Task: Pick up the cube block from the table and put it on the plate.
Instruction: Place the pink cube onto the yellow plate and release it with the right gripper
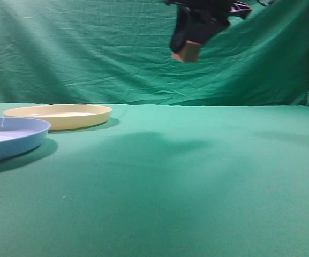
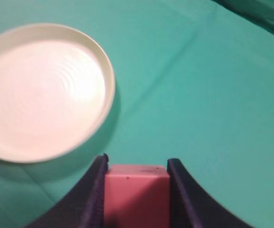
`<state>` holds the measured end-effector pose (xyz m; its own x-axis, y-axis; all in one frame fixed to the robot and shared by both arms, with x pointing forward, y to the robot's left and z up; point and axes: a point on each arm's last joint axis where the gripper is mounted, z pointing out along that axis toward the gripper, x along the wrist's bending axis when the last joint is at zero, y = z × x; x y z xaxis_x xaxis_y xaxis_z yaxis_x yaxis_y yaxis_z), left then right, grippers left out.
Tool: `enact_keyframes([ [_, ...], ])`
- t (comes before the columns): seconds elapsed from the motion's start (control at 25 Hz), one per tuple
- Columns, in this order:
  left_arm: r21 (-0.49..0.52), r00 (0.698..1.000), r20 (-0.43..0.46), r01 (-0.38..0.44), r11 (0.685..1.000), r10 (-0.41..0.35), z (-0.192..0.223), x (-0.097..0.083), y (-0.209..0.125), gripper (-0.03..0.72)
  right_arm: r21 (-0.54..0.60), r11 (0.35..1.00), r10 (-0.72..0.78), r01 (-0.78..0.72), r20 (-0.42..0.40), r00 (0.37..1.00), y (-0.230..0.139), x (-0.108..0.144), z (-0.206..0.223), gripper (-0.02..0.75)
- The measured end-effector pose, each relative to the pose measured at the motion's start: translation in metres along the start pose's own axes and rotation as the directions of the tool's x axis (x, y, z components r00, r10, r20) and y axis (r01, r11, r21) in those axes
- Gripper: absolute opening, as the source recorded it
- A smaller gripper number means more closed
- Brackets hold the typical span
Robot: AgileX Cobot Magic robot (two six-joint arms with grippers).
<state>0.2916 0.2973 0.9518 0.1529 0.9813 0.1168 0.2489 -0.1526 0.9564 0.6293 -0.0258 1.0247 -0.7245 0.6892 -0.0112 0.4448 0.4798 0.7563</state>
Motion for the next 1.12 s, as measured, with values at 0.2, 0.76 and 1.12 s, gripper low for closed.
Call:
enact_keyframes([
  [0.2,0.0,1.0,0.0,0.0,1.0,0.0,0.0,0.0,0.0,0.0,-0.005,0.997,-0.076,0.076,-0.083,0.994,0.005,0.045,0.074,0.235],
  [0.76,0.0,1.0,0.0,0.0,1.0,0.0,0.0,0.0,0.0,0.0,-0.06,0.987,-0.157,0.152,-0.096,0.983,-0.005,0.076,0.135,0.634],
  [1.12,0.0,1.0,0.0,0.0,1.0,0.0,0.0,0.0,0.0,0.0,0.06,0.96,-0.263,0.273,-0.136,0.955,0.051,0.076,0.021,0.319],
])
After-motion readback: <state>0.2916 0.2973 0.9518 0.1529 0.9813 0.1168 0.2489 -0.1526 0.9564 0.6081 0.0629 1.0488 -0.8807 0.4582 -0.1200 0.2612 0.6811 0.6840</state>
